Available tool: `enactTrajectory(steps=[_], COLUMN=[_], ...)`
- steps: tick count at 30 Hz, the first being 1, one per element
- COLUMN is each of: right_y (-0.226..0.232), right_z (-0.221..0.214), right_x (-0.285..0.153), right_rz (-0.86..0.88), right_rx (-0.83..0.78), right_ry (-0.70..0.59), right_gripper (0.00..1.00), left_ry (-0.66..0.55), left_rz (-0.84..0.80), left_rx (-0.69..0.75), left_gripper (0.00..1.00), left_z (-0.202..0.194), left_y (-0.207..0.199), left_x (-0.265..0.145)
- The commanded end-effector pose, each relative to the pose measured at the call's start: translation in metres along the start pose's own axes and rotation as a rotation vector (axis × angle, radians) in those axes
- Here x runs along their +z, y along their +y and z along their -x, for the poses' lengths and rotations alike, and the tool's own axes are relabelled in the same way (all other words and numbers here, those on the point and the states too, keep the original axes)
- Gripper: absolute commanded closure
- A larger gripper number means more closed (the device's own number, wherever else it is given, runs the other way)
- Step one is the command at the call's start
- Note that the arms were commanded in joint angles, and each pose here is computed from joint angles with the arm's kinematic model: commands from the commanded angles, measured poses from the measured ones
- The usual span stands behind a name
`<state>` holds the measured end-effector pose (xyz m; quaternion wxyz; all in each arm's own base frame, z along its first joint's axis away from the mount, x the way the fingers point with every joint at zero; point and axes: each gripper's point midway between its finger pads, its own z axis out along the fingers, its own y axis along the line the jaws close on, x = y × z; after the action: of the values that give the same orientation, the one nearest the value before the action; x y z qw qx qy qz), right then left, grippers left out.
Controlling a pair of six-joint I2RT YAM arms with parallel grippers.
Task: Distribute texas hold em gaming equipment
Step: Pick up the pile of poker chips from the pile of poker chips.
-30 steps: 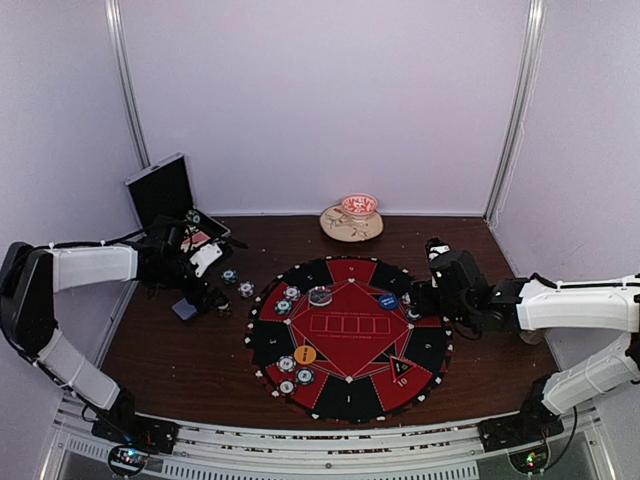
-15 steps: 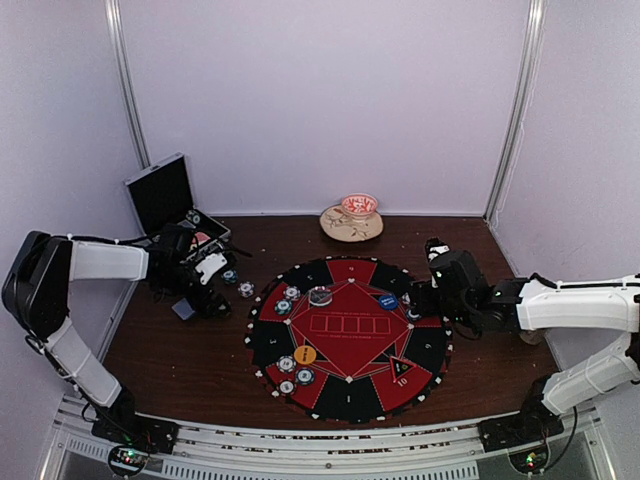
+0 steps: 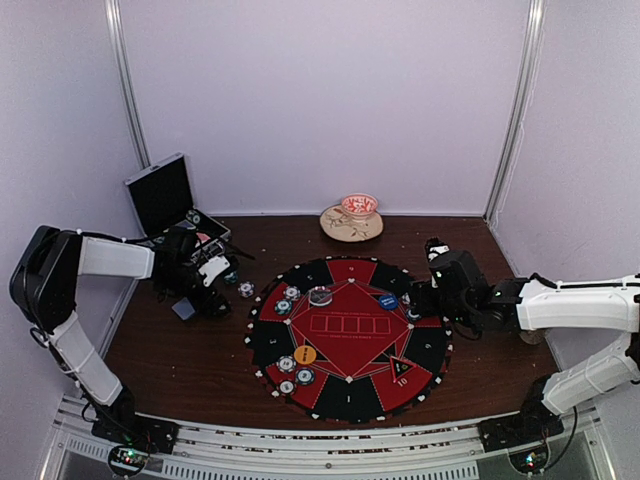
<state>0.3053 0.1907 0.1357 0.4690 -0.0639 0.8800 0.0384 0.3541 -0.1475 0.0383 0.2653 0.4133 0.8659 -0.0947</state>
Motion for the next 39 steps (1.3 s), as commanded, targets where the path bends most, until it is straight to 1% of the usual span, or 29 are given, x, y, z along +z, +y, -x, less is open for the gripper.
enactTrajectory(steps=[1,7,12,14,19,35,39], right_y=[0.0006,0.0007,0.0007,0.0008,0.0008,-0.0001,-0.0003], right_z=[-0.0019,-0.0012,-0.0012,-0.0017,-0.0011,-0.0009,-0.0004], right_x=[-0.0006,-0.0003,-0.0004,-0.0003,-0.0007,-0.0012,-0.0015], right_rz=[0.002,0.002,0.002,0.002,0.002,0.000,-0.001], right_rx=[-0.008,-0.008,-0.008,-0.009,-0.009,-0.008,-0.007], right_ry=[-0.004,-0.005,-0.004,-0.004,-0.005,-0.006,-0.008], right_gripper=[0.23,0.23,0.23,0.23,0.23,0.23,0.23], left_ry=[-0.034,-0.024,-0.024,-0.023,-0.023,-0.010,-0.012], left_rz=[-0.005,-0.016,-0.021,-0.026,-0.035,-0.049,-0.049], left_rx=[0.014,0.014,0.013,0.015,0.015,0.017,0.017], left_gripper=[0.25,0.28,0.33,0.37,0.41,0.43,0.49], left_z=[0.0121,0.0098,0.0102,0.0099,0.0091,0.0063,0.0066], left_y=[0.0052,0.0044,0.0039,0.0030,0.0016,-0.0007,-0.0008], left_x=[0.0020,0.0057,0.0071,0.0071,0.0073,0.0102,0.0098])
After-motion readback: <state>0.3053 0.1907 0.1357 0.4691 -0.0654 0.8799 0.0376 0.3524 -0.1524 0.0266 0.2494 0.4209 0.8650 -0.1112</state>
